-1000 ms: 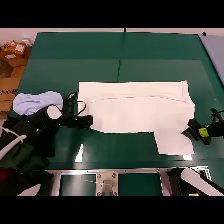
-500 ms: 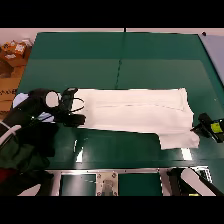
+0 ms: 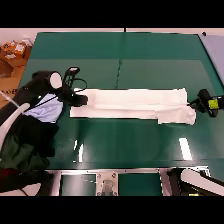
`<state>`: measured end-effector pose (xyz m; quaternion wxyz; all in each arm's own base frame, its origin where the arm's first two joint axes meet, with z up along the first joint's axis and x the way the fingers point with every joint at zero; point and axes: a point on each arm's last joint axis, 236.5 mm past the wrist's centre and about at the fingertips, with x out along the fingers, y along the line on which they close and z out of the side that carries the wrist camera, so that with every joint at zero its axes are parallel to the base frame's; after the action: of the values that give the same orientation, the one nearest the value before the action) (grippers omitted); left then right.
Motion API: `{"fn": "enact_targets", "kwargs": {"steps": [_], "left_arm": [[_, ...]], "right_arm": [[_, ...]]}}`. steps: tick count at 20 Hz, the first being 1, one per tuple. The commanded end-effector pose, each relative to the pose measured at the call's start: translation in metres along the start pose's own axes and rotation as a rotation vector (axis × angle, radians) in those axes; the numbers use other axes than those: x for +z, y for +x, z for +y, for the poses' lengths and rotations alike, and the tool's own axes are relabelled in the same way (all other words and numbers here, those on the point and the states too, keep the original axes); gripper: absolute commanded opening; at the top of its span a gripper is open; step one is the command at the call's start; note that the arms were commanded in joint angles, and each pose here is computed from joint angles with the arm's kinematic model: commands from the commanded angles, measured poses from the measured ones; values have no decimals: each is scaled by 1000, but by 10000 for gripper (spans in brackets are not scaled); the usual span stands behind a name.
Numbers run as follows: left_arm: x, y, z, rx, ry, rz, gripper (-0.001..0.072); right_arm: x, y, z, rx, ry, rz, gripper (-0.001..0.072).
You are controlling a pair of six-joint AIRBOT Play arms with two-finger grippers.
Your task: Fold the shirts.
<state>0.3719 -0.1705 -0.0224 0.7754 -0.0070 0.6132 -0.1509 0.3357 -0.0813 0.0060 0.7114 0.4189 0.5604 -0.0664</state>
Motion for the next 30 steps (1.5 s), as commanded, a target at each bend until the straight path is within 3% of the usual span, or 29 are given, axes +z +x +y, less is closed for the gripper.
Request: {"fn": "enact_targets", "kwargs": {"steps": [1, 7, 8, 9, 10, 11, 14, 17, 22, 26, 30], "left_arm": [[35, 24, 10, 5, -9, -15, 26], [69, 57, 37, -16, -92, -85, 28], [77, 58, 37, -21, -99, -120, 30], [85, 57, 38, -20, -100, -154, 215], [96, 54, 38, -19, -100, -201, 602], [105, 50, 39, -14, -96, -236, 699], [124, 30, 51, -6, -110, -276, 700], [141, 6, 73, -3, -196, -314, 700], [140, 1, 72, -48, -265, -302, 699], [139, 2, 66, -76, -279, -291, 699], [131, 4, 64, -76, -272, -256, 699]], "right_arm": [[42, 39, 18, 46, -19, -22, 14], [92, 105, 24, 142, -47, 24, 29], [101, 107, 25, 145, -55, 10, 185], [114, 102, 27, 148, -87, -18, 368], [126, 91, 28, 148, -124, -50, 394], [137, 77, 26, 143, -140, -73, 396], [145, 42, -5, 86, -178, -57, 564], [131, 32, -53, 33, -151, 7, 604], [85, 69, -90, 86, -178, 143, 613], [75, 93, -40, 356, -188, 182, 613], [65, 105, -15, 375, -233, 219, 612]]}}
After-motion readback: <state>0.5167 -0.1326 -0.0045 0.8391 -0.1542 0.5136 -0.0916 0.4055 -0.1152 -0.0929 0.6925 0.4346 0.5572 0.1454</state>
